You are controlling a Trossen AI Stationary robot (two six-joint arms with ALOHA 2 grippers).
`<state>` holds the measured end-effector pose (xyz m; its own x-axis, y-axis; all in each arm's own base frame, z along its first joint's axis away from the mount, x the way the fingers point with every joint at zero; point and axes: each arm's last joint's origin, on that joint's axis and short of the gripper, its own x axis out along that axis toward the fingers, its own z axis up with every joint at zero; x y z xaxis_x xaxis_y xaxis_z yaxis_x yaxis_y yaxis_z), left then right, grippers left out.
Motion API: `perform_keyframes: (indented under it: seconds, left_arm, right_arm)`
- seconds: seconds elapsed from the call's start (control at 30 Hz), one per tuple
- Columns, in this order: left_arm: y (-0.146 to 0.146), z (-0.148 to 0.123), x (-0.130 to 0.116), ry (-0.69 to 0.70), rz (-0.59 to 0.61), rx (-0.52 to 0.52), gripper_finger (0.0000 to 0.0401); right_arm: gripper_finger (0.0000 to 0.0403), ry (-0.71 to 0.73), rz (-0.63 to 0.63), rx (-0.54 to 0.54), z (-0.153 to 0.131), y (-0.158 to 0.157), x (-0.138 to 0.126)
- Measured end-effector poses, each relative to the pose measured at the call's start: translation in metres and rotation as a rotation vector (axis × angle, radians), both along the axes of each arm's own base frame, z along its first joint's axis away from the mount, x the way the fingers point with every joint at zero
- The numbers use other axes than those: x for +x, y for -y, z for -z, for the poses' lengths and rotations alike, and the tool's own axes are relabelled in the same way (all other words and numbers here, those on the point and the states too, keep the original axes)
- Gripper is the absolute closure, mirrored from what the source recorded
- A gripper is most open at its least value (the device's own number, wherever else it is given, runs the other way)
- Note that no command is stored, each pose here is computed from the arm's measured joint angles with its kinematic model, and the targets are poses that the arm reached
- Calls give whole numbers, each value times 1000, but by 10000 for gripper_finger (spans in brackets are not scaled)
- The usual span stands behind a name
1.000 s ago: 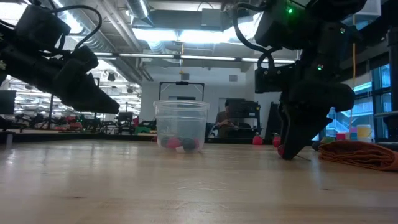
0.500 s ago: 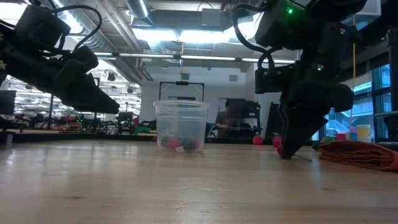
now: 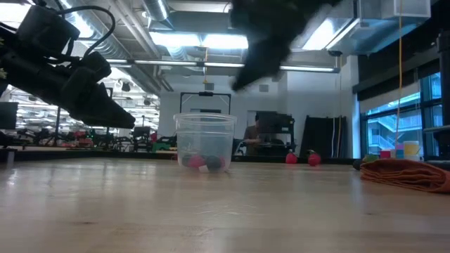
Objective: Pick and placing Produce into tupperware
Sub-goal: Put the bottom red cherry into the bin
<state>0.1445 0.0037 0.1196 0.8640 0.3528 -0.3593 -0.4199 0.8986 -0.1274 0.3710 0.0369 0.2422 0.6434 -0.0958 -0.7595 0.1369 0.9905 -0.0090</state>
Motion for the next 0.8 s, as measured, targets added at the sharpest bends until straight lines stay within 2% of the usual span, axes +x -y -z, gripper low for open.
perform_keyframes:
  seconds: [0.13,0.27,0.47,0.8]
  left_arm:
    - [0,0,0,0,0,0,186]
    - [0,0,0,0,0,-1,186]
    - [0,0,0,0,-1,-2,186]
    - [0,0,0,-1,-1,-2,186]
  right_arm:
    - [345,146,7,-31,-30,19,15]
    - [345,237,54,-31,-37,36,21]
    - [345,199,71,-32,-14,44,33]
    - [345,83,10,11,42,35,53]
